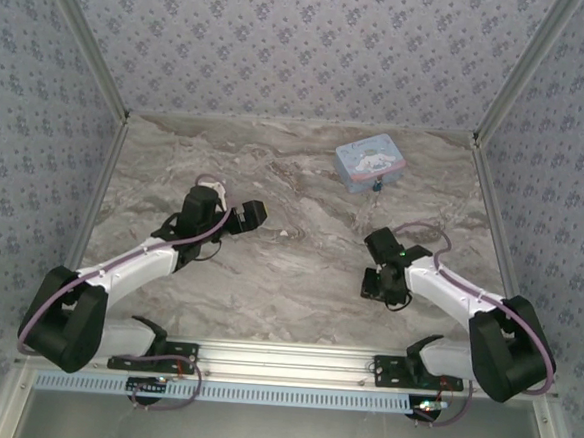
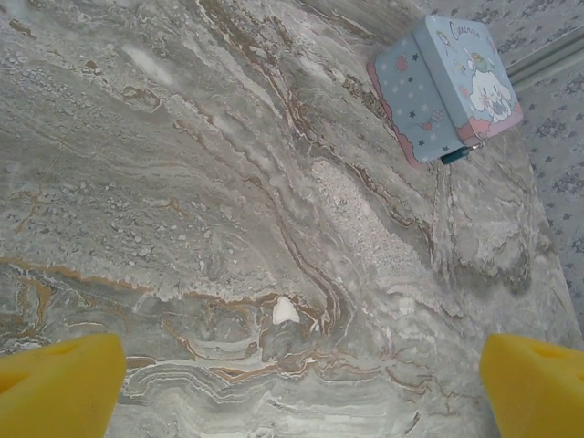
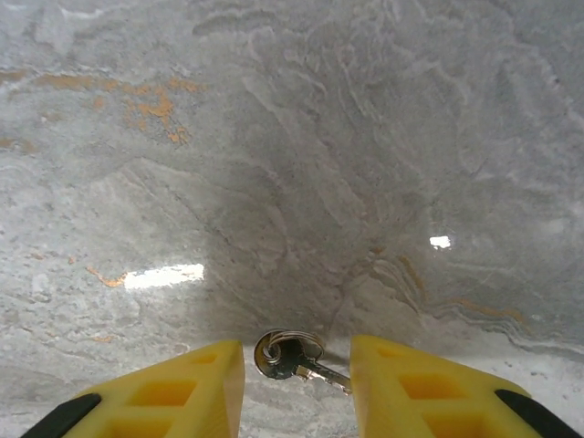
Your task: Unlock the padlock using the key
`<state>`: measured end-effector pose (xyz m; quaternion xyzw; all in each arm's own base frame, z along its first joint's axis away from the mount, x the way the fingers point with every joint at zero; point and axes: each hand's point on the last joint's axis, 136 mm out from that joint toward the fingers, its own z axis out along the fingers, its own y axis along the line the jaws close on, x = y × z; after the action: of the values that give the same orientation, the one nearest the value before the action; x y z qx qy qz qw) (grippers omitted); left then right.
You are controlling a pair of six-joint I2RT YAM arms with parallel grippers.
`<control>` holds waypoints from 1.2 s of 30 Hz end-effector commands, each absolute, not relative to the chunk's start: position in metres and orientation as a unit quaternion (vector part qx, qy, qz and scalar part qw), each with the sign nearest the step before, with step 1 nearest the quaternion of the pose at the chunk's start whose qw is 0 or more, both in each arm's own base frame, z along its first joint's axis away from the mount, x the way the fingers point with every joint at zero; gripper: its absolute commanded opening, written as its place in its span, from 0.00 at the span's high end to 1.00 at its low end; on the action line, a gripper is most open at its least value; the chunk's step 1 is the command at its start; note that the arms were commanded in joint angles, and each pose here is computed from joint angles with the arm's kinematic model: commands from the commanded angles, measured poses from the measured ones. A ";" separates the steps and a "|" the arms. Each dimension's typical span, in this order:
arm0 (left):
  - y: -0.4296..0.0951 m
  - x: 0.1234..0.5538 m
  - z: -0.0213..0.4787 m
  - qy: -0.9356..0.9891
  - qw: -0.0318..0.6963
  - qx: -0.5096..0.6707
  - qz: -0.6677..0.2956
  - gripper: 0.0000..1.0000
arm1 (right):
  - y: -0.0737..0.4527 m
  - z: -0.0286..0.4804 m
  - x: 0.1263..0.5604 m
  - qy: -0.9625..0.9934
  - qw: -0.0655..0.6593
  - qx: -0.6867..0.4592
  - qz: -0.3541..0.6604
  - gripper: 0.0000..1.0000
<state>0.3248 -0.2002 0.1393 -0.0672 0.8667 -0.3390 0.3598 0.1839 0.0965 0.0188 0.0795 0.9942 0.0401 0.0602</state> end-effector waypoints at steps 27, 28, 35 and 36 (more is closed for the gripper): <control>-0.199 0.328 0.150 0.864 0.370 -0.071 -0.334 0.00 | 0.101 0.019 0.191 0.996 0.067 0.061 -0.007 0.81; -0.199 0.328 0.150 0.864 0.370 -0.072 -0.333 0.01 | 0.102 0.019 0.191 0.996 0.067 0.060 -0.007 0.81; -0.198 0.328 0.147 0.866 0.368 -0.072 -0.331 0.01 | 0.123 0.021 0.198 0.995 0.071 0.060 0.047 0.70; -0.198 0.328 0.148 0.866 0.369 -0.073 -0.330 0.01 | 0.128 0.022 0.200 0.994 0.074 0.060 0.057 0.70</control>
<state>0.3247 -0.1978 0.1367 -0.0710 0.8695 -0.3320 0.3588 0.1942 0.1126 0.0182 0.0577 0.9955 0.0275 0.0701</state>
